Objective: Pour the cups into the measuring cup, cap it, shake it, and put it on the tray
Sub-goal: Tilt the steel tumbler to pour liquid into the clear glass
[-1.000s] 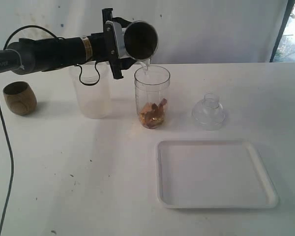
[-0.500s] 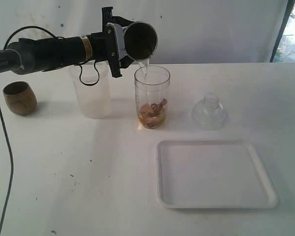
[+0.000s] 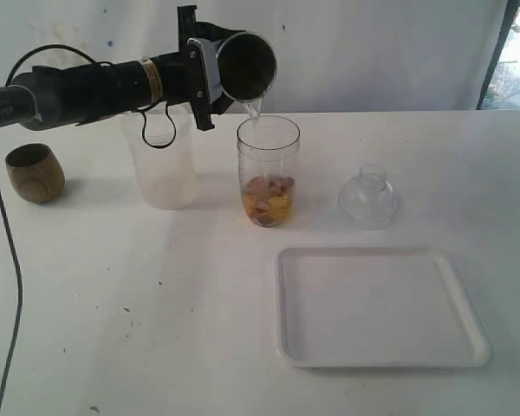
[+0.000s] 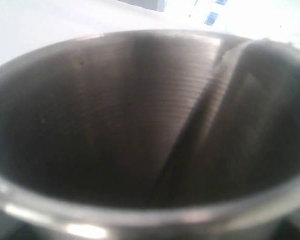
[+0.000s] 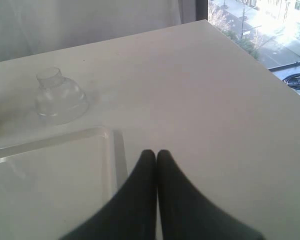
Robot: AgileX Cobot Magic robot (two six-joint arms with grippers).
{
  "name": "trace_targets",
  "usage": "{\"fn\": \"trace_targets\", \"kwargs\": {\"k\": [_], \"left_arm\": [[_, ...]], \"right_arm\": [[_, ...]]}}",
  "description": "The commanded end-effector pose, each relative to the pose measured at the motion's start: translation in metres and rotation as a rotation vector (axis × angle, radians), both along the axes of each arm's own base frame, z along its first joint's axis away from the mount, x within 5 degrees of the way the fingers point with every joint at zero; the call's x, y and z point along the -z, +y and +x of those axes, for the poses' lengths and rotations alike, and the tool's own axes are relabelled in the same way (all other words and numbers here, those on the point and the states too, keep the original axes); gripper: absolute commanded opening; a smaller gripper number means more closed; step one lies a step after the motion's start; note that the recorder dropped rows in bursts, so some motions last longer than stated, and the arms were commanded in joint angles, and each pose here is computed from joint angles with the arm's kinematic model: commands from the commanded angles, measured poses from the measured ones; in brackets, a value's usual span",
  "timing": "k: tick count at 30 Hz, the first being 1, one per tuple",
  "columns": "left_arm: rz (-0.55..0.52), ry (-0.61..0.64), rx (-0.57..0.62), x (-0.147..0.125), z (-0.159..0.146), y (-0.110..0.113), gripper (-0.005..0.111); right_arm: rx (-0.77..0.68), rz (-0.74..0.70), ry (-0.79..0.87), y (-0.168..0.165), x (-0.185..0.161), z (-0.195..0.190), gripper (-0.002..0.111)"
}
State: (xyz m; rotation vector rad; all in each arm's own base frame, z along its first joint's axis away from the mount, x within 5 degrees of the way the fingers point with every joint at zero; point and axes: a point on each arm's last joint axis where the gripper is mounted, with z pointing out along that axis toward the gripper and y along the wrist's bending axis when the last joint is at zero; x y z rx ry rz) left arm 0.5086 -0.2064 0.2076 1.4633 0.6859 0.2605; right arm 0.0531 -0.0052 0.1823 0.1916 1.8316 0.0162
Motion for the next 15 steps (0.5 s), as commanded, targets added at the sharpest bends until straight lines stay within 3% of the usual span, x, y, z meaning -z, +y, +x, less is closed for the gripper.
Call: {"fn": "trace_targets", "kwargs": {"k": [1,11,15], "left_arm": [[-0.053,-0.056,-0.008,-0.0238,-0.0012,0.0008,0.0],[-0.069,-0.063,-0.021,-0.0253,-0.0007,-0.0003,0.0],[-0.027,-0.097,-0.03,-0.0241,-0.0022,-0.0071,0.0]], "right_arm": [[-0.001,0.001,-0.008,0.0001,0.0007,0.0,0.0],[-0.001,0.001,-0.008,0.0001,0.0007,0.0,0.0],[-0.001,0.001,-0.008,0.0001,0.0007,0.0,0.0]]}}
